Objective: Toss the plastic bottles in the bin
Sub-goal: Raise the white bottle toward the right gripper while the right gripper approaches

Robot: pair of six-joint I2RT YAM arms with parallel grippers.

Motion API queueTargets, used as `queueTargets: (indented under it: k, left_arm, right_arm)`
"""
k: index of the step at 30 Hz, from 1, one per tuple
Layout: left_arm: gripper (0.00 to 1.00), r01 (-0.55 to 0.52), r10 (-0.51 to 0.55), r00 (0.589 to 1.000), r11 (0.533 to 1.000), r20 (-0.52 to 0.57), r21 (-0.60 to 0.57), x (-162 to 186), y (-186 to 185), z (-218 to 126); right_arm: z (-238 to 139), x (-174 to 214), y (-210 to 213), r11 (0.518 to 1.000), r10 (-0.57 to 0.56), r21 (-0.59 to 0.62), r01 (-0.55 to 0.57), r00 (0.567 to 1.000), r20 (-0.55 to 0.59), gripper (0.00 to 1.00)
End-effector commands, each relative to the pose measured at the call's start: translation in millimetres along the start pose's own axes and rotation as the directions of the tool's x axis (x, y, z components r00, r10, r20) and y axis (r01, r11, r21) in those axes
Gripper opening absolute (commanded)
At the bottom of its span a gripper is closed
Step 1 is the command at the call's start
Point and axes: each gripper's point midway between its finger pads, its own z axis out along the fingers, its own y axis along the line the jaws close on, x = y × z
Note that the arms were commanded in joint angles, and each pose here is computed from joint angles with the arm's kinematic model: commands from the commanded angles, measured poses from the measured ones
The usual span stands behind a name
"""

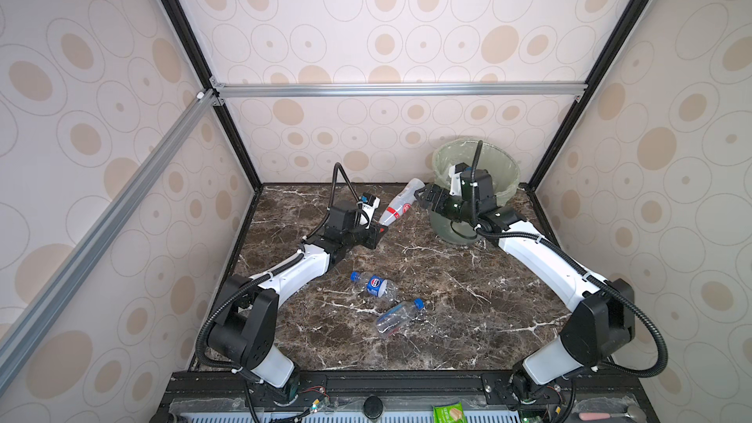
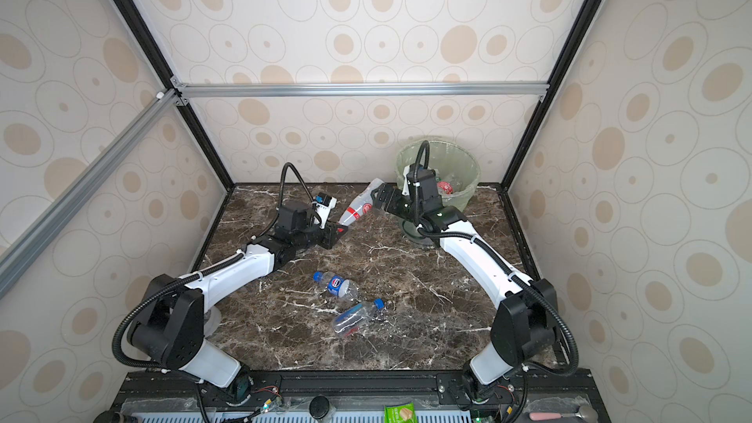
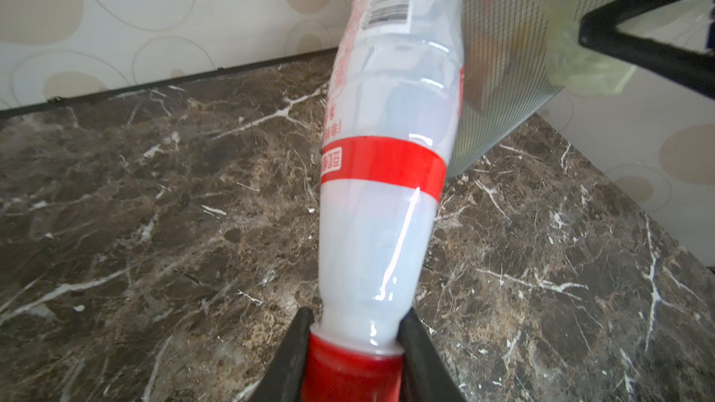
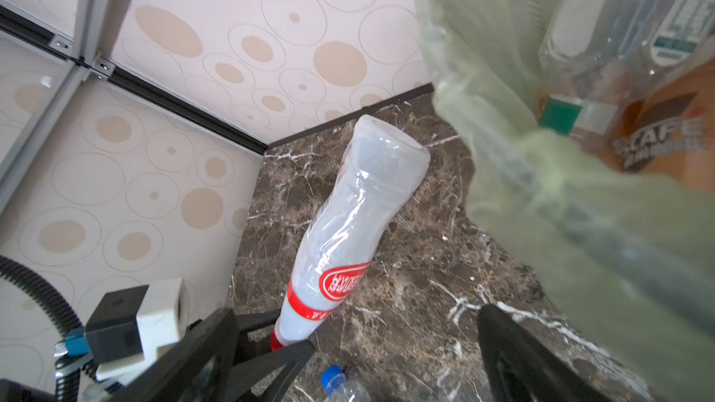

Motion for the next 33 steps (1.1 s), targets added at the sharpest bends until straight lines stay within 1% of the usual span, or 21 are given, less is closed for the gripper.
queueTargets:
  k: [1,9,14,16,17,21,24,27,28,29,33]
  left_arm:
    - [0.25,-0.009,0.007,0.994,1.000,0.111,0.018,-47.5,-8.9,-15.8]
    - [0.26,-0.039,0.029,0.980,0.998,0.198,0.050,-84.3,-24.4,-37.1]
    - [0.27,-0.048,0.030,0.973,0.996,0.229,0.074,-93.3,-33.3,-48.8]
    - [0.27,-0.050,0.029,0.972,0.995,0.231,0.082,-94.3,-35.8,-50.5]
    - [0.27,-0.051,0.030,0.972,0.995,0.235,0.086,-95.1,-37.1,-51.3]
    - [0.28,-0.053,0.029,0.969,0.994,0.246,0.090,-97.5,-38.9,-53.5]
    - [0.28,-0.055,0.030,0.969,0.994,0.246,0.096,-98.1,-40.3,-52.0]
    - [0.30,-0.056,0.030,0.968,0.994,0.249,0.098,-98.3,-40.9,-50.6]
    - [0.33,-0.054,0.028,0.968,0.994,0.250,0.098,-98.2,-40.9,-50.4]
    - [0.36,-0.053,0.027,0.968,0.994,0.251,0.098,-98.4,-41.1,-50.0]
    - [0.56,-0.049,0.024,0.968,0.994,0.251,0.096,-99.6,-41.6,-48.6]
  right_arm:
    - [6.2,-20.5,19.4,0.998,0.028,-0.053,-0.026,0.999,0.040,1.00]
    - [32.6,-34.3,35.0,0.994,0.054,-0.097,-0.052,0.998,0.023,1.00]
    - [46.5,-41.9,49.6,0.984,0.083,-0.158,-0.079,0.996,0.019,1.00]
    - [52.3,-43.7,55.8,0.979,0.090,-0.183,-0.086,0.996,0.016,0.98]
    - [53.9,-43.9,59.2,0.978,0.089,-0.192,-0.085,0.996,0.013,0.96]
    - [58.8,-45.2,69.2,0.971,0.087,-0.224,-0.082,0.996,0.013,0.81]
    - [59.8,-44.6,74.7,0.964,0.096,-0.250,-0.090,0.995,0.011,0.68]
    - [57.8,-45.1,78.1,0.962,0.095,-0.259,-0.088,0.995,0.013,0.52]
    - [56.5,-46.1,78.3,0.962,0.092,-0.259,-0.084,0.996,0.017,0.47]
    - [55.3,-46.8,78.1,0.963,0.090,-0.256,-0.081,0.996,0.023,0.44]
    - [49.2,-50.7,75.5,0.972,0.058,-0.230,-0.045,0.997,0.051,0.35]
